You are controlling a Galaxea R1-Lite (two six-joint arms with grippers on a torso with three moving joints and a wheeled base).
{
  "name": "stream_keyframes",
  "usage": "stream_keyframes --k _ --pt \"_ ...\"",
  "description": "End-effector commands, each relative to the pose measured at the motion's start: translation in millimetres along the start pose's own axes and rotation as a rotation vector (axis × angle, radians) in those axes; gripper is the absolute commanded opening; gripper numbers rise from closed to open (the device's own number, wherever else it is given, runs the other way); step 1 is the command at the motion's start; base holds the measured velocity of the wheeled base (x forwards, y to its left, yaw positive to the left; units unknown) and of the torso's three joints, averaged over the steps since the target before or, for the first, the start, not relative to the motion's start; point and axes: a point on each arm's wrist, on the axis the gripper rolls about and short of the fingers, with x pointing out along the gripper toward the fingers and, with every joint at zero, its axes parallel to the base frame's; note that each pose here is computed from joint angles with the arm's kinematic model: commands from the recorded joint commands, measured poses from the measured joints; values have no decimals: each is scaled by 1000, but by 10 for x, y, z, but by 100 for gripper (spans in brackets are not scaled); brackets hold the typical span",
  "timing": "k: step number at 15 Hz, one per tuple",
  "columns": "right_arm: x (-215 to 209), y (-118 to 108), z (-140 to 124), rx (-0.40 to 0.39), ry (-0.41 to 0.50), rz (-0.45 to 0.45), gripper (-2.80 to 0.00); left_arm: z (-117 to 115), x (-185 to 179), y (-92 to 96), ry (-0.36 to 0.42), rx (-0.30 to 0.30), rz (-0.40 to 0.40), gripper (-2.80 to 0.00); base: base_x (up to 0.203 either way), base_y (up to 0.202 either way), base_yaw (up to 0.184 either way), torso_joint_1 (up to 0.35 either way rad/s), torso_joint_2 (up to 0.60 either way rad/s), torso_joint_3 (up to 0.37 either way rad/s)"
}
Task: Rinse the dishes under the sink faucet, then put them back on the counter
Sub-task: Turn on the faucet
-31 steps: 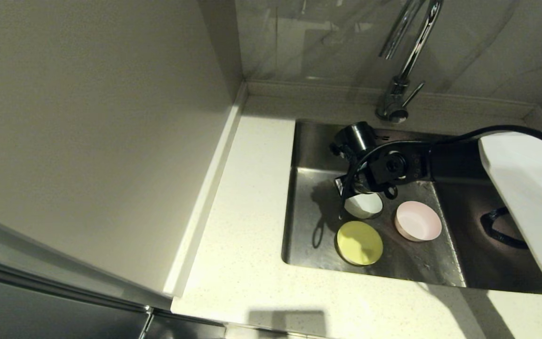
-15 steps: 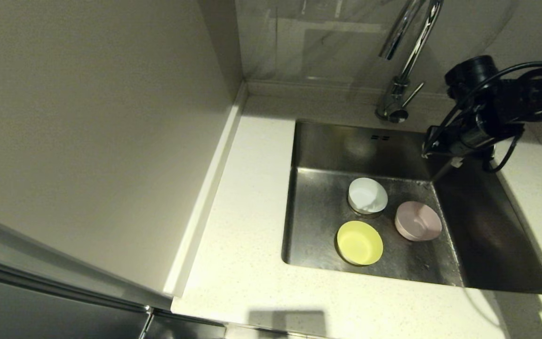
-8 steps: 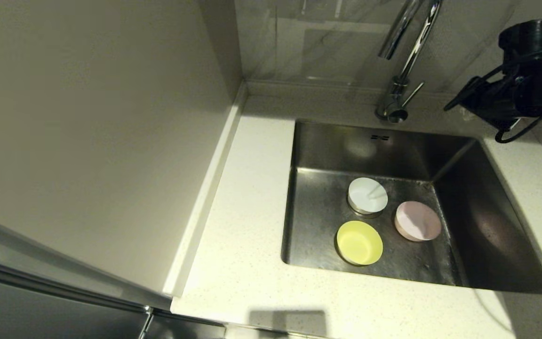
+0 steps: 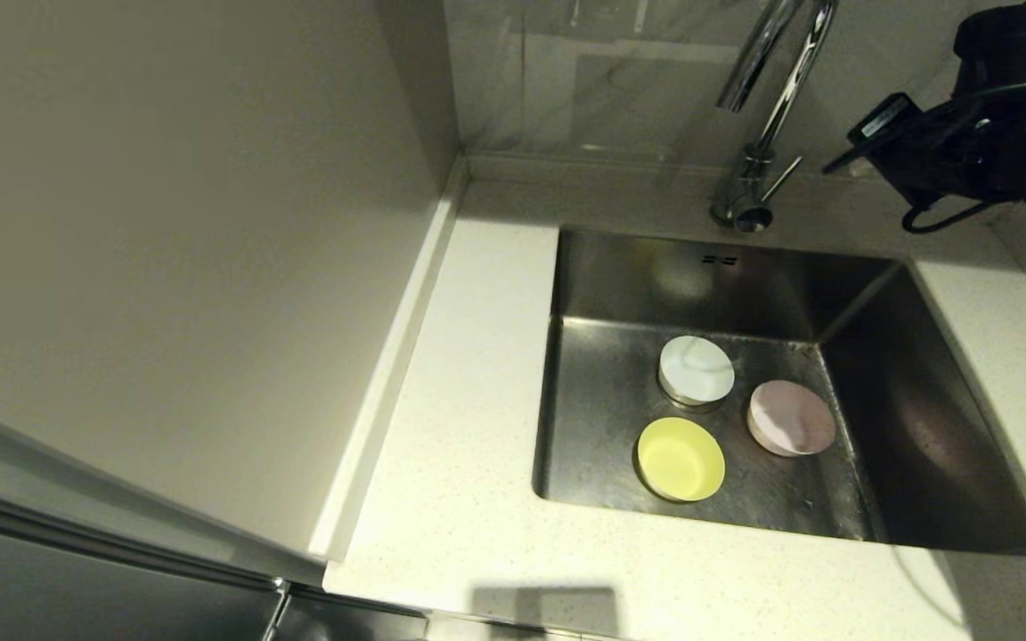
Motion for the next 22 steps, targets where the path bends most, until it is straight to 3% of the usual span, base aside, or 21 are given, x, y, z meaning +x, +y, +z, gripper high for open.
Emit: stream_keyframes --k 1,4,9,15,22 --pt "-4 56 -52 36 44 58 -280 0 -1 0 -2 -1 0 -280 0 0 0 0 0 0" --pt "22 108 -185 43 88 83 -280 0 -1 0 -2 -1 0 -280 0 0 0 0 0 0" --pt "116 87 -314 -46 107 80 -280 0 -1 0 -2 -1 0 -280 0 0 0 0 0 0" --pt "148 180 -194 -92 -35 185 -280 0 -1 0 -2 -1 0 -280 0 0 0 0 0 0" --pt "279 161 -391 -178 -15 197 -280 0 -1 0 -2 -1 0 -280 0 0 0 0 0 0"
